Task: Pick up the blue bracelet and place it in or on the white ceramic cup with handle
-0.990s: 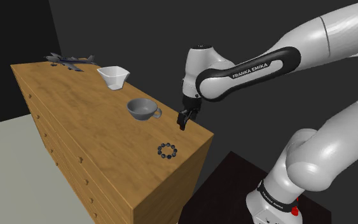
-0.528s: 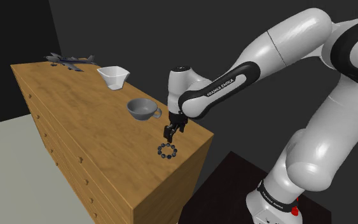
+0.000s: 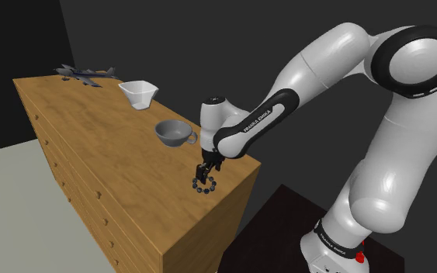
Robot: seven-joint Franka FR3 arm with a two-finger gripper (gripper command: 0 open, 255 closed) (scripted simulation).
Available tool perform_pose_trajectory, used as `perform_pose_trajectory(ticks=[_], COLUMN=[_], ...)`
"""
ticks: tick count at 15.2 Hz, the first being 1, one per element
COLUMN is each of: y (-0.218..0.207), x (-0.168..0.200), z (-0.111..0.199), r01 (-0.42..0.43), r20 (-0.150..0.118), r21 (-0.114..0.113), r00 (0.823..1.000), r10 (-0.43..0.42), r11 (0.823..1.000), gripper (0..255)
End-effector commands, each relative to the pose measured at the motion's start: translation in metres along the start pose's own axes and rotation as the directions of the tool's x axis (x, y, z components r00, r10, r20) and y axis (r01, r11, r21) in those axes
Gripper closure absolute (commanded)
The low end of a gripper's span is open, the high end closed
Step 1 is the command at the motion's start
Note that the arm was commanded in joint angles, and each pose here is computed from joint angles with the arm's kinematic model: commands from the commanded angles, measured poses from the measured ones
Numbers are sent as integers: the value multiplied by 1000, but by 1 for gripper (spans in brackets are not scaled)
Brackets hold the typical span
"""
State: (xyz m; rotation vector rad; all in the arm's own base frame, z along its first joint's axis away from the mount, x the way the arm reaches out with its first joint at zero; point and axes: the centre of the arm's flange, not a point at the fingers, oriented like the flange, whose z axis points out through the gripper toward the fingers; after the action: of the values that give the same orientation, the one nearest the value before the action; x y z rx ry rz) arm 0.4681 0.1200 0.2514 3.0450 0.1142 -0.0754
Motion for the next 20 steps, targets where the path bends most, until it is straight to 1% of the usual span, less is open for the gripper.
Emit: perform_pose_trajectory(ticks=[1, 8, 9, 18, 20], y=[-1, -1, -1, -1, 0], x=[0, 0, 0, 0, -1], z=[7, 7, 7, 7, -3], r01=[0, 0, 0, 0, 0], r20=[-1, -1, -1, -1, -1], r21=[0, 0, 0, 0, 0], r00=[1000, 1000, 1000, 1000, 1000], r10=[0, 0, 0, 0, 0], r11=[1000, 1000, 1000, 1000, 1000], gripper=[0, 0, 255, 255, 255])
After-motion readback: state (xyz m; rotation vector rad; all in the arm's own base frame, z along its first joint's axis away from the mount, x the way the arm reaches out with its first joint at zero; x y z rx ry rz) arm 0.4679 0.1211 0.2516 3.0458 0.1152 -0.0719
